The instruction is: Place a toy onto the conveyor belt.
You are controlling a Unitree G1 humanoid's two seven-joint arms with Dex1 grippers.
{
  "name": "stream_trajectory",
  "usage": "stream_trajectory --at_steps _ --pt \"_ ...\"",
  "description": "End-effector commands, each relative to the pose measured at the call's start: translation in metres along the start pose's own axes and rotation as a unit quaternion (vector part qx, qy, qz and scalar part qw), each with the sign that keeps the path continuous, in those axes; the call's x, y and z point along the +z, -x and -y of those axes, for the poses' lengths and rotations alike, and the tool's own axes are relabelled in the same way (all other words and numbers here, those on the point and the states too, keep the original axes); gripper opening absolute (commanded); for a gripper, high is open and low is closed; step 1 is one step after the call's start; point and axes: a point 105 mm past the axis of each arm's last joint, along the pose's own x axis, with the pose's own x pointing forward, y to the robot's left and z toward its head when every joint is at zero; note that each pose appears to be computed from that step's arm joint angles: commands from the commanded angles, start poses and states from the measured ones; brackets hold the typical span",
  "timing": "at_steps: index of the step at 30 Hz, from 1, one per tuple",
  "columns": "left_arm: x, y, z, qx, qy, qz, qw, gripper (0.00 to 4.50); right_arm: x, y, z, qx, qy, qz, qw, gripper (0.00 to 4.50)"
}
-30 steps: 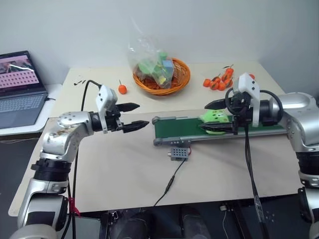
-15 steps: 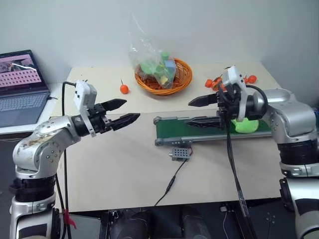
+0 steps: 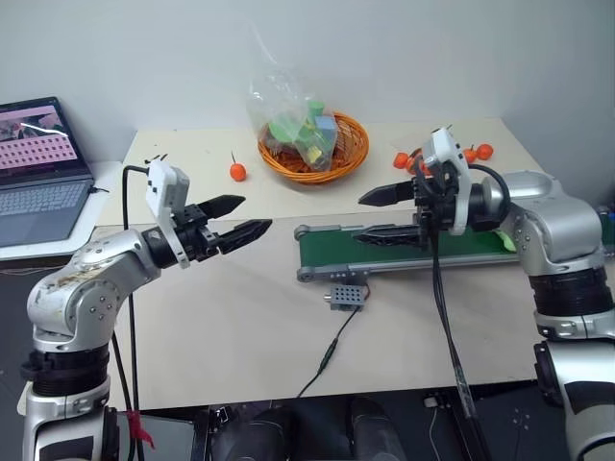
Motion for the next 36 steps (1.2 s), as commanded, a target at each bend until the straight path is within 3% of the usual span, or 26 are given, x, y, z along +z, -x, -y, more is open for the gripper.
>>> stream_trajectory --at_steps 1,36 --pt "0.012 -0.004 0.004 -0.011 -0.017 0.017 1.000 4.46 0.017 0.004 -0.001 -0.009 0.032 0.022 0.999 4.50" --pt "0.016 -0.008 0.008 -0.016 -0.005 0.030 0.999 4.46 0.011 0.001 0.007 -0.030 0.026 0.025 0.999 4.50"
